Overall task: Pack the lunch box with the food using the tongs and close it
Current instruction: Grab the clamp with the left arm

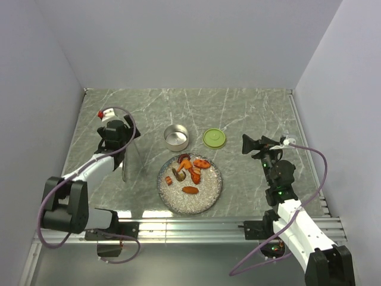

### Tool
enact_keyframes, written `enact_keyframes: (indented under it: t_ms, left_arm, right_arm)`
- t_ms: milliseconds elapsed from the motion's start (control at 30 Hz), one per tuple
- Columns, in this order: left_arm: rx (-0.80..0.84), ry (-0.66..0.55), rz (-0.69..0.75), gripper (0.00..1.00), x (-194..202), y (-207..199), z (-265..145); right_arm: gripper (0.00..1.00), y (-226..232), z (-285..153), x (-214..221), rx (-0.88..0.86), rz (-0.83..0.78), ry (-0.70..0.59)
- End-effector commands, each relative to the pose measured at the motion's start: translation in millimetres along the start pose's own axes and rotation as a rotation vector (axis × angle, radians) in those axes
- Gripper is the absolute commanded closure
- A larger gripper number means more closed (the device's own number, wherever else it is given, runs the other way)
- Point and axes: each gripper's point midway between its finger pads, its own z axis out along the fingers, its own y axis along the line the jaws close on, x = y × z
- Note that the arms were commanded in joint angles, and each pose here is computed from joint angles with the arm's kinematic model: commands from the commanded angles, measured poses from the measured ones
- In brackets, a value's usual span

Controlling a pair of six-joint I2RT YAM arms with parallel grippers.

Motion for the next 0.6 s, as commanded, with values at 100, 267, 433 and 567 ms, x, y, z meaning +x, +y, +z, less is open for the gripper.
enact_keyframes:
  t_ms: [100, 267, 433, 567]
  left_arm:
    - [-0.025, 0.126, -0.036, 0.03, 15.7, 8.0, 12.0]
    - [-0.076, 0.200, -0.026, 0.01, 29.5, 13.8, 24.1]
    - [-0.131, 0.328, 0.002, 0.03, 60.8, 22.1, 38.1]
    - [-0.142, 0.309, -0.008, 0.02, 56.8, 25.7, 36.9]
  right_arm:
    - [0.00, 2.1, 7.3, -11.6, 0.015, 0.016, -0.018]
    - [0.00, 1.6, 5.3, -13.9, 0.020, 0.021, -0.025]
    - [0.00, 1.7, 4.1, -14.7, 0.023, 0.025, -0.026]
    - [0.01, 1.2, 5.6, -14.2, 0.027, 0.027, -0.021]
